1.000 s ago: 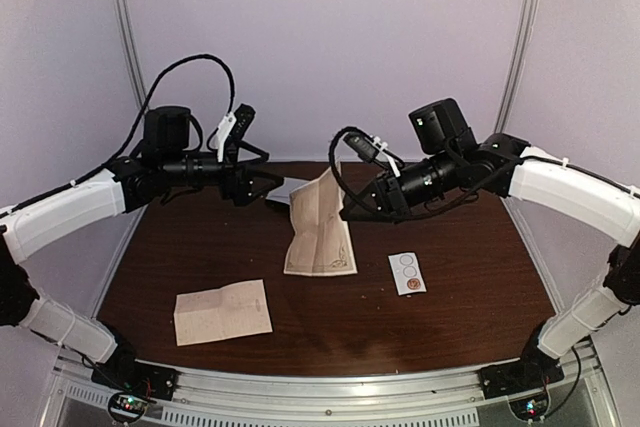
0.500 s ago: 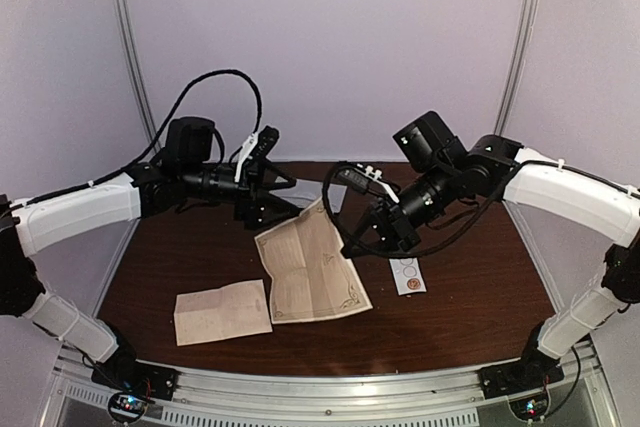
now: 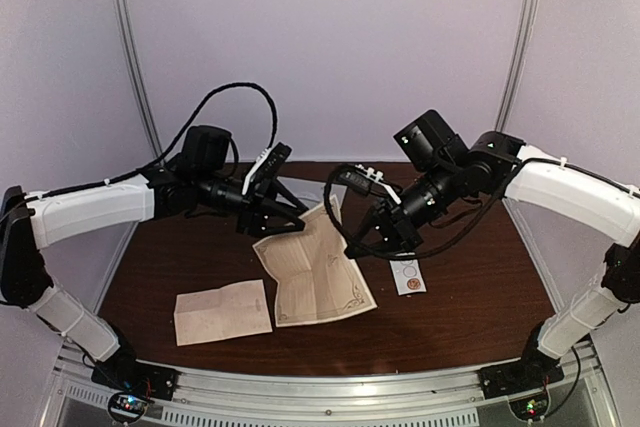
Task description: Place the letter into the envelope and seal it
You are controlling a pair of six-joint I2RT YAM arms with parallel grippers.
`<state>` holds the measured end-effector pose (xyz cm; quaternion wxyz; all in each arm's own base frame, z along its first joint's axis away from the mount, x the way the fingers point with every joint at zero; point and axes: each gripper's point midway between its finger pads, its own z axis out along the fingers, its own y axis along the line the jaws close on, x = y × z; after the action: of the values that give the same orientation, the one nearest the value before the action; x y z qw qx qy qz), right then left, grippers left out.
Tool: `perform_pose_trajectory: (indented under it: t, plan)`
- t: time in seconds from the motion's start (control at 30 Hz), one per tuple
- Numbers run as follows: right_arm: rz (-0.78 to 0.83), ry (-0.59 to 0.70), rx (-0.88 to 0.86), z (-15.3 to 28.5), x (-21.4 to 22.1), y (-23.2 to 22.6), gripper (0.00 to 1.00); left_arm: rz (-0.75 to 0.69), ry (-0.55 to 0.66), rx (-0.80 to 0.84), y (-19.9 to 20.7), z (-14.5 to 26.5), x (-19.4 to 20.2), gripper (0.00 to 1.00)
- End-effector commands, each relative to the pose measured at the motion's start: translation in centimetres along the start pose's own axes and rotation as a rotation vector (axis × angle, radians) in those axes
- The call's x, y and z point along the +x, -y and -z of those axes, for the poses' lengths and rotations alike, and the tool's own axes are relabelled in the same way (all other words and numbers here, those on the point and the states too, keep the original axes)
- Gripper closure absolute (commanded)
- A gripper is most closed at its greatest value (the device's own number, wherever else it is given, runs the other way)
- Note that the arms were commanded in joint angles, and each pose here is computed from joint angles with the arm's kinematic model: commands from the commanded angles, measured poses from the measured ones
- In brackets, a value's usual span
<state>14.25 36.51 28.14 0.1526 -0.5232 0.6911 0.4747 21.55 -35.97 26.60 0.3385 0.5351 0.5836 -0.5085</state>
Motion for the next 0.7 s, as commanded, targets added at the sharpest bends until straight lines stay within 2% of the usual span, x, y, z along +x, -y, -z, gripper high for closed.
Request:
perform_pose_trajectory:
  t: [0.0, 0.1, 0.23, 0.53, 0.67]
  plan:
    - [0.038, 0.013, 0.045, 0.8, -0.9, -0.2, 1.00, -0.030, 0.011, 0.038, 0.5, -0.2, -1.0, 0.55]
    - [0.040, 0.015, 0.076, 1.0, -0.9, 0.1, 1.00, -0.030, 0.008, 0.025, 0.3, -0.2, -1.0, 0.67]
    - [0.030, 0.011, 0.124, 1.3, -0.8, 0.9, 1.00, -0.027, 0.004, 0.006, -0.1, -0.2, -0.9, 0.71]
    - [0.053, 0.042, 0.100, 1.7, -1.6, 0.1, 1.00, -0.001, -0.016, -0.019, -1.0, -0.6, -0.1, 0.62]
    - [0.061, 0.048, 0.074, 1.6, -1.5, -0.4, 1.00, 0.005, -0.021, -0.016, -1.2, -0.9, 0.2, 0.52]
